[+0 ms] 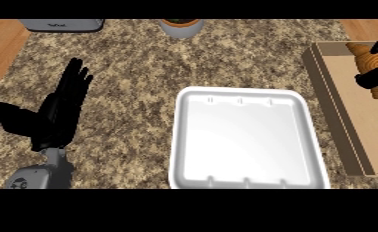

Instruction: Pick the croissant from the tray and place it in the cardboard box

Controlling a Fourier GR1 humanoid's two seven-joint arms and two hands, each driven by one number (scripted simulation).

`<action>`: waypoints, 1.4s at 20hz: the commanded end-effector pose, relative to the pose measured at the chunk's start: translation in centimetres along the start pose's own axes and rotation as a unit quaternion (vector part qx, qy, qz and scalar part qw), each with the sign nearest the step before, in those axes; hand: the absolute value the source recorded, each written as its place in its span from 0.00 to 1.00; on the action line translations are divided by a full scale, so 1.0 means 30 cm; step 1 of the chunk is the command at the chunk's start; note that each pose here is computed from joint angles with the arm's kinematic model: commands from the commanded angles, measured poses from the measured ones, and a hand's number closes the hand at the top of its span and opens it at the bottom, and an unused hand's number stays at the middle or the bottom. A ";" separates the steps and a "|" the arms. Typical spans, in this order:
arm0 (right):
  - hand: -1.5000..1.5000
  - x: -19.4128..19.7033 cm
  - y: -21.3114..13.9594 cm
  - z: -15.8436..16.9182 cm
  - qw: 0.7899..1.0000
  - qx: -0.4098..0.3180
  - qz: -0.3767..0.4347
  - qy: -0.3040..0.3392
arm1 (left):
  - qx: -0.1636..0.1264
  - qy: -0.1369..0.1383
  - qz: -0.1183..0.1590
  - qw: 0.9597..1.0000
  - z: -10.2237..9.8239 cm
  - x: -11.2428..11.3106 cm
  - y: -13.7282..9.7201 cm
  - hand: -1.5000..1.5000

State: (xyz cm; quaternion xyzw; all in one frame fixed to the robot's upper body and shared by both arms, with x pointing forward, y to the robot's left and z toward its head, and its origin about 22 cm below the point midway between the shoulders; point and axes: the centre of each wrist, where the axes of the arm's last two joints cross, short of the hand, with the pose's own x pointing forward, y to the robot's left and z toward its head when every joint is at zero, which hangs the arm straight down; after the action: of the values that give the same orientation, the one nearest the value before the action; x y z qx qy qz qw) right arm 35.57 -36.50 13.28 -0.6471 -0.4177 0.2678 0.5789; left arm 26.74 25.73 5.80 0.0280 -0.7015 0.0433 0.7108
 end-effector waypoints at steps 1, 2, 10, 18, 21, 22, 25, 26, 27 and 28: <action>1.00 -0.101 0.095 -0.029 0.989 0.110 0.086 0.042 | -0.006 -0.009 0.003 1.000 0.024 -0.006 -0.027 0.50; 0.00 -0.127 0.112 -0.045 0.986 0.138 0.080 0.052 | -0.004 -0.003 0.002 1.000 0.010 -0.034 0.026 0.50; 0.00 -0.220 0.083 -0.108 0.998 0.027 -0.057 -0.001 | 0.006 0.000 0.001 1.000 0.012 -0.009 -0.020 0.50; 0.00 -0.136 0.011 -0.128 0.959 -0.113 -0.258 -0.034 | 0.002 0.001 0.000 1.000 0.027 0.001 0.040 0.50; 0.00 -0.141 0.006 -0.136 0.924 -0.101 -0.368 -0.002 | 0.017 0.006 0.001 1.000 0.033 -0.013 0.036 0.50; 0.00 -0.168 0.004 -0.138 0.913 -0.102 -0.395 0.009 | 0.006 0.006 0.000 1.000 0.023 -0.010 0.018 0.50; 0.00 -0.206 0.030 -0.119 0.872 -0.105 -0.478 0.025 | 0.011 0.002 -0.004 1.000 0.031 -0.006 0.056 0.50; 0.00 -0.250 -0.021 -0.127 0.864 -0.111 -0.490 0.019 | 0.011 0.010 0.003 1.000 0.013 -0.011 -0.003 0.50; 0.00 -0.274 -0.043 -0.131 0.854 -0.113 -0.507 0.022 | 0.018 0.010 0.003 1.000 0.037 0.001 0.056 0.50; 0.00 -0.325 -0.053 -0.123 0.846 -0.122 -0.519 0.014 | 0.016 0.008 0.006 1.000 0.000 -0.006 0.012 0.50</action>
State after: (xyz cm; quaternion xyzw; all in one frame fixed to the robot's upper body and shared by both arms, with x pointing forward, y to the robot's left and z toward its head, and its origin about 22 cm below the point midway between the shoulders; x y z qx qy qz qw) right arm 35.10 -44.58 13.42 -0.4505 -0.6803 -0.0770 0.5730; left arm 26.08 26.47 5.46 0.0355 -0.6959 0.0543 0.7152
